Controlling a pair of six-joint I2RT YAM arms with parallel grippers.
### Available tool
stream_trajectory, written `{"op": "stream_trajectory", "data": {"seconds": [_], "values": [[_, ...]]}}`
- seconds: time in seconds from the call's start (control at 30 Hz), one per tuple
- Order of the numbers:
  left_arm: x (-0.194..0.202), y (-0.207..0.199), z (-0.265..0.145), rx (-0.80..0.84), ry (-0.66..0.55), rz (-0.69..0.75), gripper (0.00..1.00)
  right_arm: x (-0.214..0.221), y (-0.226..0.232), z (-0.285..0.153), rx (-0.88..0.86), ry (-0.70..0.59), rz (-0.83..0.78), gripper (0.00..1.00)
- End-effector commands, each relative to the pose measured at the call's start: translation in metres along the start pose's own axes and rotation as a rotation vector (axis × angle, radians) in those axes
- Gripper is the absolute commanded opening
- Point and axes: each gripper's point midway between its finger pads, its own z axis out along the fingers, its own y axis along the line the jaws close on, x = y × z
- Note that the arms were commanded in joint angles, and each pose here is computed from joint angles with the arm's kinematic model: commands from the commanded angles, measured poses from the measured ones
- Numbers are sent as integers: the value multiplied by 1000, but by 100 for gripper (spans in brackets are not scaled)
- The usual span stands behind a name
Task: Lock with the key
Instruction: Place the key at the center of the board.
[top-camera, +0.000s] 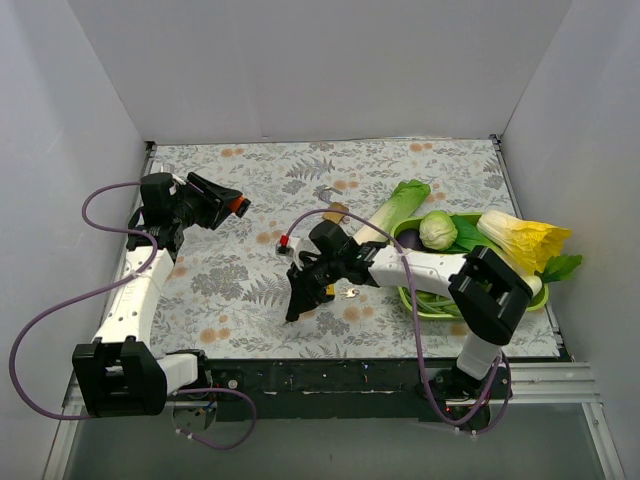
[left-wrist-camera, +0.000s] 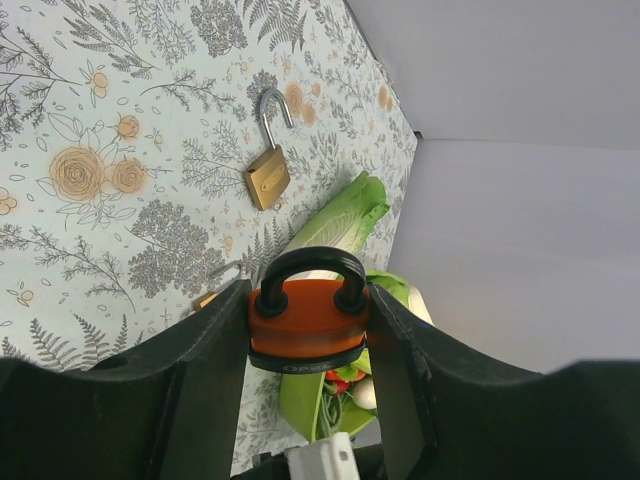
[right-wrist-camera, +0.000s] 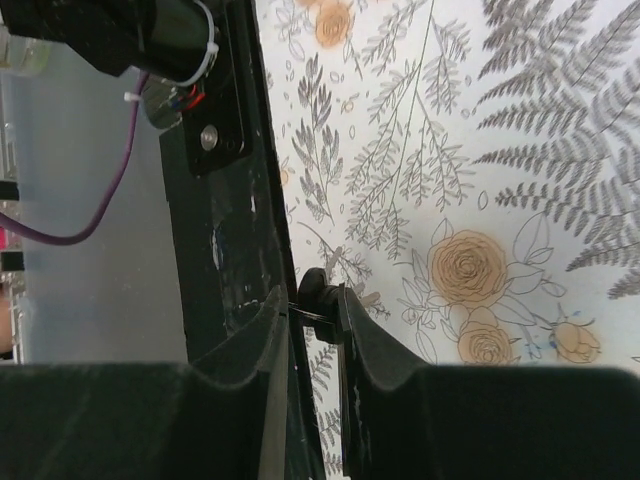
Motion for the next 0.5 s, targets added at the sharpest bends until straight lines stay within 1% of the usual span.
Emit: {"op": "stream_trajectory", "data": {"seconds": [0.0, 0.1, 0.23, 0.3, 0.47], "values": [[-2, -16, -11, 58, -14, 47, 0, 3, 14, 6, -126, 39, -4, 1], [0, -14, -10, 56, -7, 49, 0, 9, 6, 12, -129, 64, 42, 1], [3, -10, -9, 49, 6, 46, 0, 12, -32, 12, -73, 53, 165, 1], [4, -6, -10, 37, 10, 46, 0, 5, -44, 10, -38, 33, 162, 1], [22, 19, -7, -16, 78, 36, 0, -9, -74, 8, 20, 16, 139, 1]]}}
